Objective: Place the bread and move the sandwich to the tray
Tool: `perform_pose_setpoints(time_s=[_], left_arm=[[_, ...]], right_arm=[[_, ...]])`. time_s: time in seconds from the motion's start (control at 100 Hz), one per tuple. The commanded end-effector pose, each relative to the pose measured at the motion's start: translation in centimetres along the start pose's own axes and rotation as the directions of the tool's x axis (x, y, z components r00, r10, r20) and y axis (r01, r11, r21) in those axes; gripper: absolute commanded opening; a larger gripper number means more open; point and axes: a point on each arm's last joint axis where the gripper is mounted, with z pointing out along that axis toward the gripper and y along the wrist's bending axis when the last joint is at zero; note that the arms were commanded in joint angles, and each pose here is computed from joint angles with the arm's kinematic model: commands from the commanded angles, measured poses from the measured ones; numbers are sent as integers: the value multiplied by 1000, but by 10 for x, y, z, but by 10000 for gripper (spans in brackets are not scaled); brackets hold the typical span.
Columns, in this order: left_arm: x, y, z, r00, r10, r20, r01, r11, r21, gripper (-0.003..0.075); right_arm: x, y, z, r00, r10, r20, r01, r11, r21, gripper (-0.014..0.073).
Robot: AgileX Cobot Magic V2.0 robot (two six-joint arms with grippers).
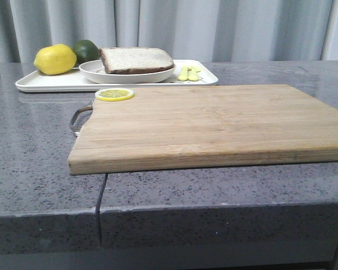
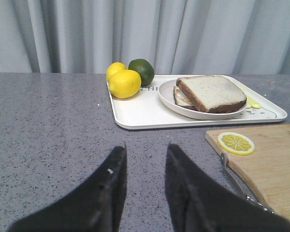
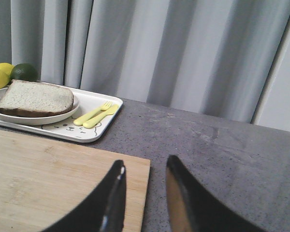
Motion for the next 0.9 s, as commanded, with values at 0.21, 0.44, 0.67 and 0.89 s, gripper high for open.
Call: perform_pose_setpoints(time_s=[0.21, 0.44, 0.67, 0.89], left_arm=[[-16, 1, -1, 995, -15, 98, 17, 1000, -12, -20], [-16, 1, -1, 995, -15, 98, 17, 1000, -12, -20], [-16, 1, -1, 995, -15, 98, 17, 1000, -12, -20], [-7, 0, 1, 996, 9, 87, -10, 1000, 6, -20]], right_arm=[[-16, -5, -1, 995, -7, 99, 2, 999, 51, -70], [-15, -5, 0, 996, -6, 88, 2, 999, 45, -70], [-15, -5, 0, 996, -6, 86, 2, 999, 44, -70], [-15, -5, 0, 996, -6, 86, 2, 999, 44, -70]])
